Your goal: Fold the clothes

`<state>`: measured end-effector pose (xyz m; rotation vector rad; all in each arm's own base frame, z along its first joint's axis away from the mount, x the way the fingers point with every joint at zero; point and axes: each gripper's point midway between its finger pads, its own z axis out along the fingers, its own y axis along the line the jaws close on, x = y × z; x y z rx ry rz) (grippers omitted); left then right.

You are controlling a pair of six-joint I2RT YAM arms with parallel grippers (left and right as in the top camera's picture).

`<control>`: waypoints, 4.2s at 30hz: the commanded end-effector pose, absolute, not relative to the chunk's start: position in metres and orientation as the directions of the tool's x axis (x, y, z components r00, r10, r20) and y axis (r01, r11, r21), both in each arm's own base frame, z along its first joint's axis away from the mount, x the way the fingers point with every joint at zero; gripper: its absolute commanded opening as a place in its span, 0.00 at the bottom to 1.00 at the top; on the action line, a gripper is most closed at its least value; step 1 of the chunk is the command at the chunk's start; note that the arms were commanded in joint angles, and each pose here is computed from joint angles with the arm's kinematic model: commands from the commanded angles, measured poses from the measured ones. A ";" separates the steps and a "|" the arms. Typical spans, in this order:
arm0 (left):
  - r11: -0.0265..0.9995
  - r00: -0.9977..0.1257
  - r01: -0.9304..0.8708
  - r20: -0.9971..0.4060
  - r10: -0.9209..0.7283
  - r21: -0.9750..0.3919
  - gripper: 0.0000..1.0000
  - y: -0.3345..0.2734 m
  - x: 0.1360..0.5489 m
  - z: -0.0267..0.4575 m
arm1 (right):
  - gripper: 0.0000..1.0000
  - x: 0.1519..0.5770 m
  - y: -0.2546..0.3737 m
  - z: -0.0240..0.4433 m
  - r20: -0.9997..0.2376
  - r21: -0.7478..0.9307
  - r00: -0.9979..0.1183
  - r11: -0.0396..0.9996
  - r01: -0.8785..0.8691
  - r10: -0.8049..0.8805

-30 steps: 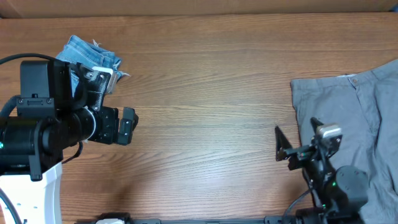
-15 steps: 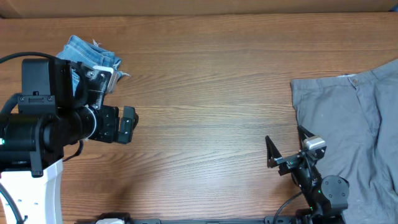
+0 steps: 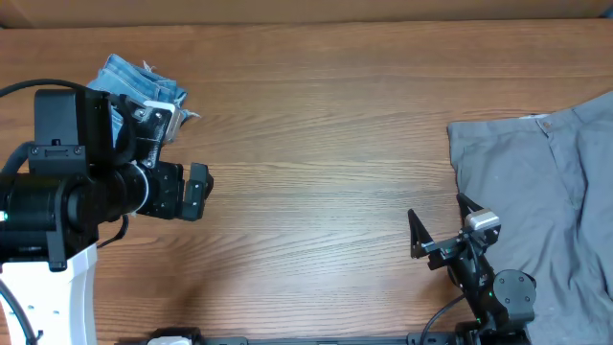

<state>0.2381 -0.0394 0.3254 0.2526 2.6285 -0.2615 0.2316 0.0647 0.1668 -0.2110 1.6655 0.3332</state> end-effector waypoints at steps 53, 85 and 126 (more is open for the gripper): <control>0.936 -0.033 0.306 -0.981 0.192 0.173 1.00 -0.054 0.211 0.220 | 1.00 0.231 0.065 0.168 -0.992 0.088 -0.110 0.939 -0.333 0.054; 0.939 -0.044 0.316 -0.987 0.156 0.135 1.00 -0.059 0.235 0.160 | 1.00 0.231 0.065 0.168 -0.992 0.088 -0.110 0.939 -0.334 0.054; 0.939 -0.043 0.316 -0.987 0.156 0.135 1.00 -0.059 0.235 0.160 | 1.00 0.231 0.065 0.168 -0.992 0.088 -0.110 0.939 -0.333 0.054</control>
